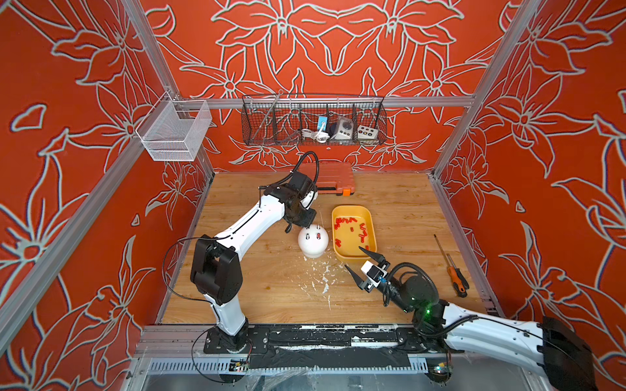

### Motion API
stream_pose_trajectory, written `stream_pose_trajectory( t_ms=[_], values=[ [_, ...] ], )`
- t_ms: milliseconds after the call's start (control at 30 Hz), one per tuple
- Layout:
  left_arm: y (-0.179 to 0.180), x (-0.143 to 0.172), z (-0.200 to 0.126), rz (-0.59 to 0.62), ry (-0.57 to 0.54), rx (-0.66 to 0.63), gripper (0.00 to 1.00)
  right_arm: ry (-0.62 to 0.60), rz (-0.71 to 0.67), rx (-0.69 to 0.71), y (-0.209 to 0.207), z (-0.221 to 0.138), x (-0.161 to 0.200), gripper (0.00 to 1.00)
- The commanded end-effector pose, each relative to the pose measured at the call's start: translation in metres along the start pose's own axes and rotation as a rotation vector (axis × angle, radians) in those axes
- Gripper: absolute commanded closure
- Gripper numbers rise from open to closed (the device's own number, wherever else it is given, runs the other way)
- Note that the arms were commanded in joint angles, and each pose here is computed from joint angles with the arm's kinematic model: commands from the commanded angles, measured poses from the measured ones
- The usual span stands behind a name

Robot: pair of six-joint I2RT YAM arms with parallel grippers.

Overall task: Cover the protruding screws with screw protection sleeves
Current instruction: Attach the screw protection sleeve to the screw.

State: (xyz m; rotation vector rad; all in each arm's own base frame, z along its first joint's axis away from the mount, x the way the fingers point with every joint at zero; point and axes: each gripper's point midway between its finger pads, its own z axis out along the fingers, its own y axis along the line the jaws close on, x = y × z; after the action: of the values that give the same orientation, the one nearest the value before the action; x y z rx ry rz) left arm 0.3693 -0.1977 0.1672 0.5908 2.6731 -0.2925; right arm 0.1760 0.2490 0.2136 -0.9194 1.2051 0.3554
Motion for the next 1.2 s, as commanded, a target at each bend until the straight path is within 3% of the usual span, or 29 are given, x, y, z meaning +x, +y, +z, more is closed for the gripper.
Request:
stream_pose_trajectory(
  t_ms=[0,567,767,967,1167],
  values=[
    [0.001,0.014,0.012,-0.001,0.056,0.002,1.0,-0.019,0.003,-0.001,-0.001,-0.001,-0.004,0.29],
    [0.0,0.017,0.018,-0.006,0.06,0.015,1.0,-0.024,0.005,0.0,-0.001,-0.001,-0.005,0.29],
    [-0.001,0.013,0.013,-0.01,0.042,0.018,0.81,-0.026,0.006,-0.001,-0.001,-0.001,-0.005,0.28],
    [-0.003,0.006,0.002,-0.012,0.003,0.02,0.73,-0.024,0.006,0.0,-0.001,-0.001,-0.005,0.28],
    [-0.003,-0.01,-0.021,-0.017,-0.106,0.015,0.63,-0.025,0.005,0.0,-0.001,-0.001,-0.005,0.28]
  ],
)
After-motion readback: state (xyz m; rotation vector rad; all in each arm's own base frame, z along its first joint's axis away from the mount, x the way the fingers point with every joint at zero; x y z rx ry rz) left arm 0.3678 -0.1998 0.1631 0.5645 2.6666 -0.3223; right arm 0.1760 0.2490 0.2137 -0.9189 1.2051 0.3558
